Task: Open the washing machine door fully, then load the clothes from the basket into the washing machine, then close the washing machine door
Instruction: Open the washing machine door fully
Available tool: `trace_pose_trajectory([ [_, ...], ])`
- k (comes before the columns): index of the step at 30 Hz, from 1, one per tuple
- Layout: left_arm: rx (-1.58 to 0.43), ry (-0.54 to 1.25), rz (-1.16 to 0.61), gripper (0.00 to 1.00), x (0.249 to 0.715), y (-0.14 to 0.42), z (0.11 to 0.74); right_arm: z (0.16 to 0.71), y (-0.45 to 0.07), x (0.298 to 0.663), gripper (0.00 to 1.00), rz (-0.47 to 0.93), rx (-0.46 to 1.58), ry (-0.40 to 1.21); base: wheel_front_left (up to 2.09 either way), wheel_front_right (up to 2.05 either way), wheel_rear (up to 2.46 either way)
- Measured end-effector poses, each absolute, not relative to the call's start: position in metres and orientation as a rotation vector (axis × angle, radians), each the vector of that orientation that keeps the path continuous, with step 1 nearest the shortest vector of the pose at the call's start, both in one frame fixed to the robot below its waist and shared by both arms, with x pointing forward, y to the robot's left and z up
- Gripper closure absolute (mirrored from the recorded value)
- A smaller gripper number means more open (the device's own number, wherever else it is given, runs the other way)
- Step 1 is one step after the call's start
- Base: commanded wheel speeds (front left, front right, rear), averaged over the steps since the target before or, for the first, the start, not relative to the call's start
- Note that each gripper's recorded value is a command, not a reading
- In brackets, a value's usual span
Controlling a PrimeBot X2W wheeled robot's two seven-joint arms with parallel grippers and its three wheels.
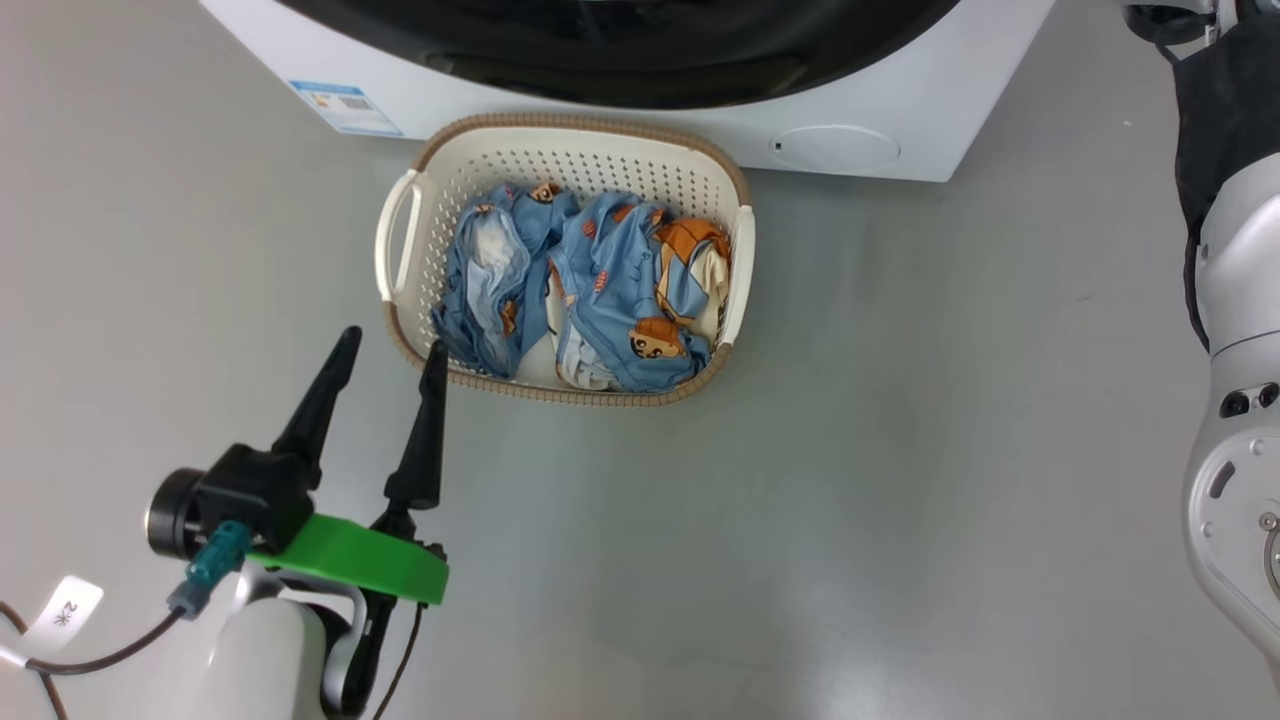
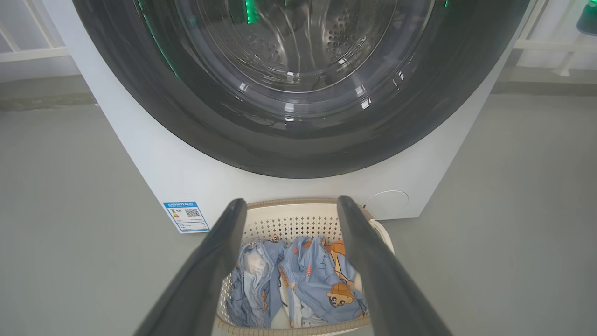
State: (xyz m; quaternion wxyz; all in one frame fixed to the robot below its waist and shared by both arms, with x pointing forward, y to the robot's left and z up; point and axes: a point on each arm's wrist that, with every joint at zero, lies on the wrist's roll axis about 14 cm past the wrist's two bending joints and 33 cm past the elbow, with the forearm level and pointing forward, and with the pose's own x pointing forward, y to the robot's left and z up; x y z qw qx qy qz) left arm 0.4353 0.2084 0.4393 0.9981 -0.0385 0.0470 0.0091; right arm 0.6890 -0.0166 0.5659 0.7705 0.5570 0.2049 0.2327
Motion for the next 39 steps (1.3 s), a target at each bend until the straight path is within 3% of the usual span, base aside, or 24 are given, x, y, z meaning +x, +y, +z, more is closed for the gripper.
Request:
trace_pose_trajectory([
  [26,-0.098,0.078,0.024,0.0,0.444,0.21,0.443,0.55,-0.002,0.693,1.0,0.538,1.166,0.575,0.0,0.0,0.0],
  [39,-0.108,0.018,0.021,0.0,0.445,0.209,0.464,0.559,0.015,0.642,1.0,0.776,1.051,0.764,0.0,0.0,0.0],
])
